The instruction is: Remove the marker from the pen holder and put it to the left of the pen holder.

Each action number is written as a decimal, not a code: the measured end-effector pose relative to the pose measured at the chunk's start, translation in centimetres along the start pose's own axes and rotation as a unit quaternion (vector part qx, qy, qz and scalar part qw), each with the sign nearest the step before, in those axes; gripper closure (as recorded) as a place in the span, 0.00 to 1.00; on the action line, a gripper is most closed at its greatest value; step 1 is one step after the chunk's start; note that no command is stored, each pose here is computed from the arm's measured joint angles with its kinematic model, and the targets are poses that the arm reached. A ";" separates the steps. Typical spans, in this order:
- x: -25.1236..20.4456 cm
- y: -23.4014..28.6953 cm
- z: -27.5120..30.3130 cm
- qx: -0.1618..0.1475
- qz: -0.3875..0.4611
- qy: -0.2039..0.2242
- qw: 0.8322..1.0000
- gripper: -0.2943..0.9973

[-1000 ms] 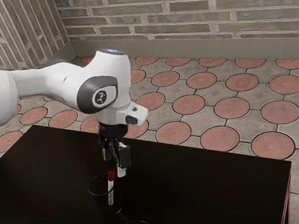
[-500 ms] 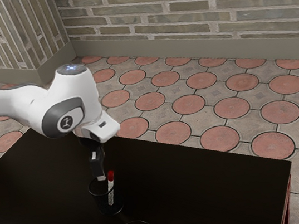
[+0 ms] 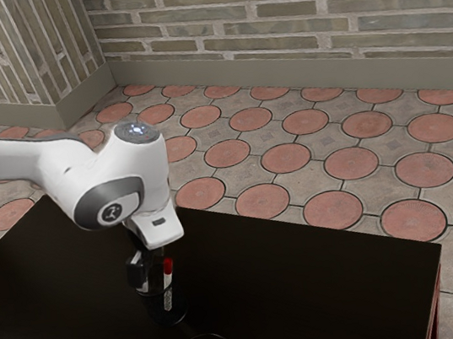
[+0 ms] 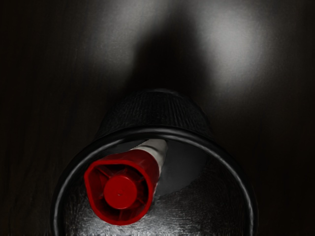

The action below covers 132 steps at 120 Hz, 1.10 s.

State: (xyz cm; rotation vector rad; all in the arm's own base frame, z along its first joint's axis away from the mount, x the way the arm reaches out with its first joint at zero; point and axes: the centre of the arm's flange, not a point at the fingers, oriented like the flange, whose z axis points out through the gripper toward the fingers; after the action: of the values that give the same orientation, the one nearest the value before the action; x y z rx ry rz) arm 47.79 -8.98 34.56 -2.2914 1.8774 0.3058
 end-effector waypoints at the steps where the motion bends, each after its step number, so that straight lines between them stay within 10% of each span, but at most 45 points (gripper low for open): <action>1: 0.0 0.0 0.0 -0.001 0.002 -0.001 1.000 0.25; 46: 4.9 -0.2 -0.6 0.006 0.081 -0.033 0.996 0.29; 132: 0.7 -1.9 0.2 -0.007 0.051 -0.012 0.999 0.45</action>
State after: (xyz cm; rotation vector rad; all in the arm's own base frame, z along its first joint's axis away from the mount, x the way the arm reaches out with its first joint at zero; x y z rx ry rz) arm 49.80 -9.25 34.23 -2.1947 1.9905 0.3607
